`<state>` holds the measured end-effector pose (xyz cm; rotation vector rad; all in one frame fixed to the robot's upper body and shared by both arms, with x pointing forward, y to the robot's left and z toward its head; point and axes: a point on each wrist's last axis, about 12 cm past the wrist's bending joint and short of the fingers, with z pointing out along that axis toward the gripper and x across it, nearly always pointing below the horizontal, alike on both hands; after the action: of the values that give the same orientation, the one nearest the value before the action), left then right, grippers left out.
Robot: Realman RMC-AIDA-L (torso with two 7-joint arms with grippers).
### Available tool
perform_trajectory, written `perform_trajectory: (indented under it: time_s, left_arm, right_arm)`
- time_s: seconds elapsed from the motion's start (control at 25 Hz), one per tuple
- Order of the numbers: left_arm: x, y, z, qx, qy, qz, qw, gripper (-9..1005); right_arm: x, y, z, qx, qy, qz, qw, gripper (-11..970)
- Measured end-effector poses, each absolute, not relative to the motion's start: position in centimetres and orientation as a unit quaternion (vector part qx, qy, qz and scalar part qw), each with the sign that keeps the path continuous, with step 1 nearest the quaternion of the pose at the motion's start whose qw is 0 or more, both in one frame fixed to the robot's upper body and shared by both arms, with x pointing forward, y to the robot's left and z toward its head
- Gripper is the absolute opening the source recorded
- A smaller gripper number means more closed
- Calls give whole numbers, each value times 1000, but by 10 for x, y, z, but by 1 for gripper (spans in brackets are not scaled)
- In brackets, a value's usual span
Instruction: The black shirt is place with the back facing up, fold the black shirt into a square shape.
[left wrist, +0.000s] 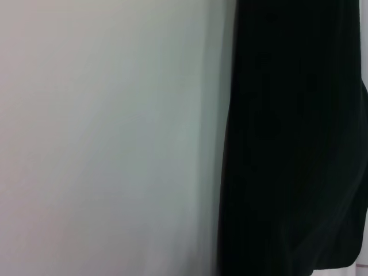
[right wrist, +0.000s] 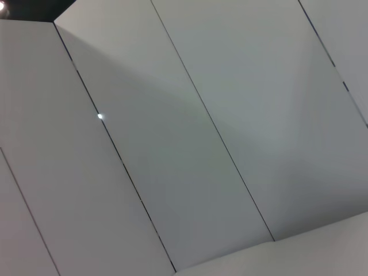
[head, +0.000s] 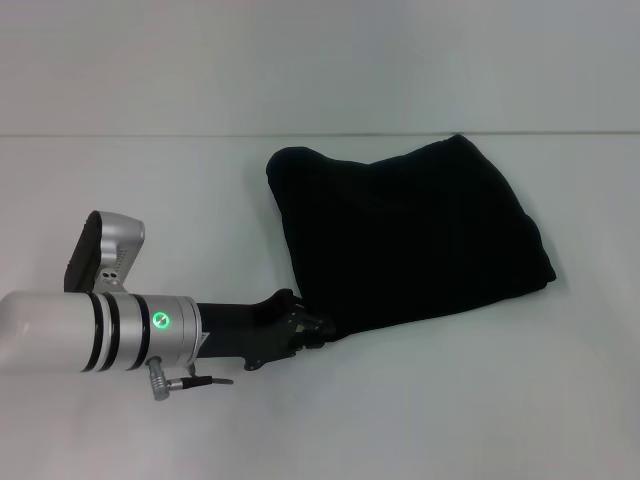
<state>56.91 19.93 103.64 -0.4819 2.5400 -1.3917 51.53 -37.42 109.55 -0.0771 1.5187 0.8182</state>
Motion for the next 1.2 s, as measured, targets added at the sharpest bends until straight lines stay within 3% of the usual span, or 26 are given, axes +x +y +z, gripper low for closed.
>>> perform_trajectory:
  time_s: [0.4, 0.68, 1.2]
  left_arm:
    - [571, 197, 1037, -155, 867, -464, 99, 116]
    - [564, 214, 1037, -159, 864, -469, 93, 4]
    - [559, 236, 1040, -165, 861, -470, 99, 3]
  right_arm:
    - [515, -374, 1094, -30, 668, 362, 650, 698]
    - [513, -376, 1094, -25, 667, 361, 651, 698]
    - [511, -377, 1093, -21, 668, 361, 650, 697]
